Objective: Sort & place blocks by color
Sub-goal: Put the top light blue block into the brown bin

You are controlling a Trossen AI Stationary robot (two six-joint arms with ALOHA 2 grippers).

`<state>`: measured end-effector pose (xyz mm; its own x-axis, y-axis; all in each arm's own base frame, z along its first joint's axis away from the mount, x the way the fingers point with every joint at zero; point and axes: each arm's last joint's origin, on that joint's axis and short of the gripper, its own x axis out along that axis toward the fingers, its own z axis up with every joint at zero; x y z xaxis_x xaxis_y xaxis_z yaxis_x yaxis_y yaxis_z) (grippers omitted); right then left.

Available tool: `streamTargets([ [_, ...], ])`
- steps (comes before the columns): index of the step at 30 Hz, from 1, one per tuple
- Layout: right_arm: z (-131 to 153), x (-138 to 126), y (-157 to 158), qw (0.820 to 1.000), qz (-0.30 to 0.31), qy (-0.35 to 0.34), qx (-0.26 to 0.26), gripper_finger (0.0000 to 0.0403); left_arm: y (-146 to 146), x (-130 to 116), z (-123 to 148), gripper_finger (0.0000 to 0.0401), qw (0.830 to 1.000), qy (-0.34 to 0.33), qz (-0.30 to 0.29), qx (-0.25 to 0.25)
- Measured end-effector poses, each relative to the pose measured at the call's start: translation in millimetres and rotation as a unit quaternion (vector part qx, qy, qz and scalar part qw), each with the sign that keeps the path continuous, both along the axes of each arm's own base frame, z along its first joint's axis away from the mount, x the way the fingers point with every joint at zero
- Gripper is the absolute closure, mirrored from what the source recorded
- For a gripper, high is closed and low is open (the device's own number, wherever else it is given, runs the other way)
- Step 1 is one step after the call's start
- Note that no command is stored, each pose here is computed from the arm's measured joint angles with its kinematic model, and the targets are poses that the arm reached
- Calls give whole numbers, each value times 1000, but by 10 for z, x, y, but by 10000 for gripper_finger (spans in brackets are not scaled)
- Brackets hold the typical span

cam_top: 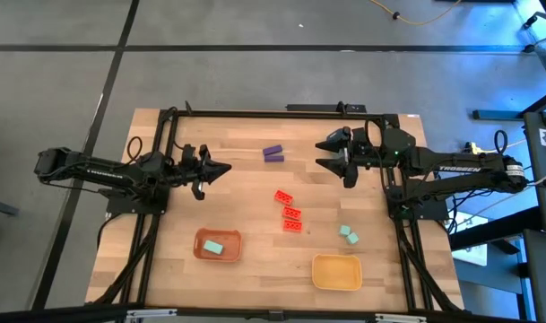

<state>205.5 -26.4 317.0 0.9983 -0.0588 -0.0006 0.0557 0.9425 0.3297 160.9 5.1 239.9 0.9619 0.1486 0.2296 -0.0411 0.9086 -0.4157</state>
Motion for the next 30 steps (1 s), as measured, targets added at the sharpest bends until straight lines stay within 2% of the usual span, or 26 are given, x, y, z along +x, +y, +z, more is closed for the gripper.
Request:
streamTargets([
  [16,1,0,-1,1000,0,0,2,118,0,0,0,401,1000,2,3,11],
  [23,3,2,0,999,2,-5,41,118,0,0,0,401,1000,2,3,11],
  [26,43,22,17,998,33,-14,50,118,0,0,0,401,1000,2,3,11],
  [28,95,56,71,996,60,20,57,118,0,0,0,401,1000,2,3,11],
  [30,123,99,141,990,74,102,71,118,0,0,0,401,1000,2,3,11],
])
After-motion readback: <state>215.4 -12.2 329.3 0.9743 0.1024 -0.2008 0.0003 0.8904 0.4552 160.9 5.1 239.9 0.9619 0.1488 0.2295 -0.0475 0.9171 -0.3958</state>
